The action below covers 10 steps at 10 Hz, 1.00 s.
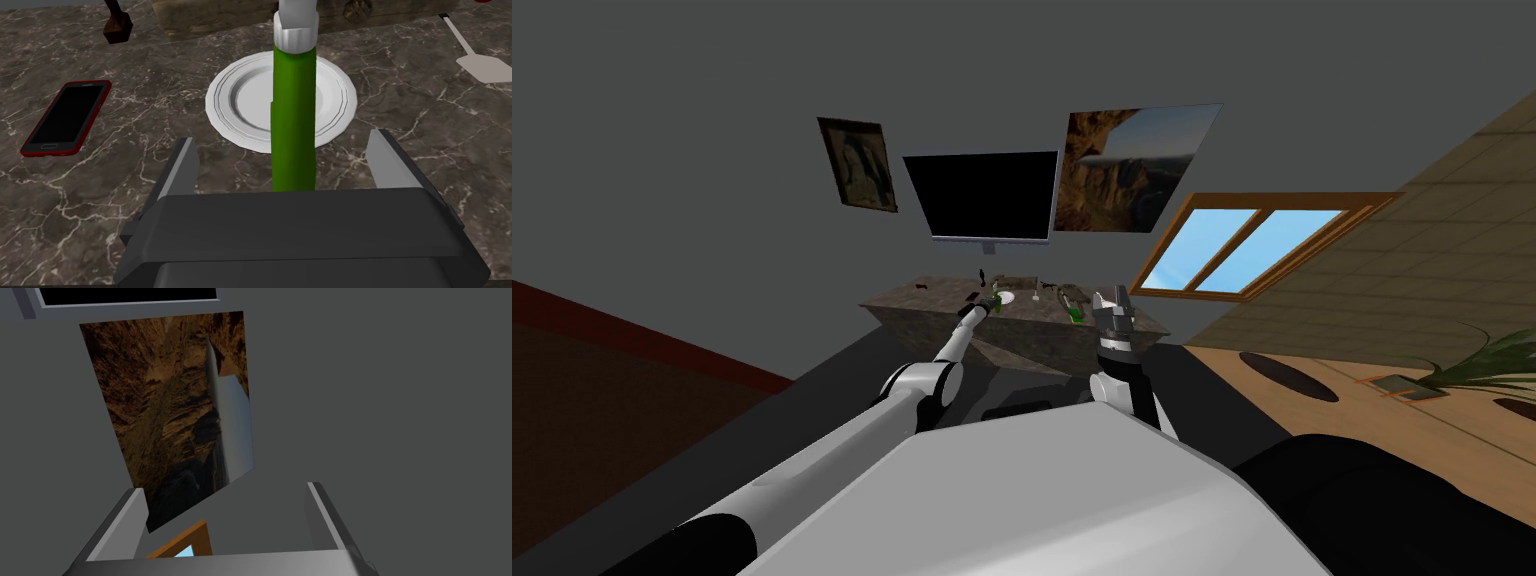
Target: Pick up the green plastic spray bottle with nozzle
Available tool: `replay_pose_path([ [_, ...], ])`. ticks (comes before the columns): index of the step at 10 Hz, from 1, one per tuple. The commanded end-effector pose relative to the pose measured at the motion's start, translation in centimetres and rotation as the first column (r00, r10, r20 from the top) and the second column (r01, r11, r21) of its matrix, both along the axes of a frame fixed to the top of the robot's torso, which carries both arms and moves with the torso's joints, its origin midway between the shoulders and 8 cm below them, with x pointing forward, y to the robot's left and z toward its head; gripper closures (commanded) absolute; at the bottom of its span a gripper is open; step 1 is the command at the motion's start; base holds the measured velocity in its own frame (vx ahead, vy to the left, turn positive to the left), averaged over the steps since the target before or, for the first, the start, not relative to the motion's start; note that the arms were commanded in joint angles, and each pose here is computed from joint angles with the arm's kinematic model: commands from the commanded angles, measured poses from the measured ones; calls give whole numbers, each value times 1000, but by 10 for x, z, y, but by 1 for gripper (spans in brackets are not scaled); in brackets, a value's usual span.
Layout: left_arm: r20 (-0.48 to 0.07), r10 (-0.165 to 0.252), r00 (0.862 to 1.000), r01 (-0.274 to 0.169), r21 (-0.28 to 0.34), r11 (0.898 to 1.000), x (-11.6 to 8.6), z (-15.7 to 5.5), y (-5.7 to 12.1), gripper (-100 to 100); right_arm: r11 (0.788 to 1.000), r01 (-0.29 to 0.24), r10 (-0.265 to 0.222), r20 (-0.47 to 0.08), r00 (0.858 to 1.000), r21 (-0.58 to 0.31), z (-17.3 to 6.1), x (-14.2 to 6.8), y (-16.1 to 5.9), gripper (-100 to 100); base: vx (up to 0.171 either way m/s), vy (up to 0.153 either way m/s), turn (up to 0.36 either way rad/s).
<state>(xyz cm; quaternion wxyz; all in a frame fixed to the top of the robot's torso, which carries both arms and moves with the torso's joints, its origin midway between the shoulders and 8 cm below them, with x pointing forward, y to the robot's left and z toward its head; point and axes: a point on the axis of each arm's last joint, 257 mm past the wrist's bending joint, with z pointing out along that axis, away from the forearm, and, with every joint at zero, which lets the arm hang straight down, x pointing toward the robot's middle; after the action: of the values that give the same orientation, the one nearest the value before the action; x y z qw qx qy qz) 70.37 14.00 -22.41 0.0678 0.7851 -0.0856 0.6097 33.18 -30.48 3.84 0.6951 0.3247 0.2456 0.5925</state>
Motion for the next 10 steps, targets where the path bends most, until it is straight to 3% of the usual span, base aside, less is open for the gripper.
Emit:
replay_pose_path([
  [1,1,6,1000,-6,1,1000,-1,-2,2,-100,1000,0,0,0,1000,0,0,0,0,0,88,-8,-44],
  [2,0,3,1000,-3,0,1000,0,-1,1,-100,1000,0,0,0,1000,0,0,0,0,0,57,-4,-10],
  [3,0,3,1000,-3,0,1000,0,-1,1,100,1000,0,0,0,1000,0,0,0,0,0,7,-1,3],
  [7,14,0,1000,0,-1,1000,2,6,-2,100,1000,0,0,0,1000,0,0,0,0,0,2,-1,-10],
  [8,15,2,1000,-2,-1,1000,2,7,-1,0,1000,0,0,0,1000,0,0,0,0,0,0,0,0],
  [9,15,3,1000,-3,0,1000,2,7,-1,100,1000,0,0,0,1000,0,0,0,0,0,-1,0,10],
  [10,15,5,1000,-5,0,1000,2,6,0,0,1000,0,0,0,1000,0,0,0,0,0,0,0,0],
])
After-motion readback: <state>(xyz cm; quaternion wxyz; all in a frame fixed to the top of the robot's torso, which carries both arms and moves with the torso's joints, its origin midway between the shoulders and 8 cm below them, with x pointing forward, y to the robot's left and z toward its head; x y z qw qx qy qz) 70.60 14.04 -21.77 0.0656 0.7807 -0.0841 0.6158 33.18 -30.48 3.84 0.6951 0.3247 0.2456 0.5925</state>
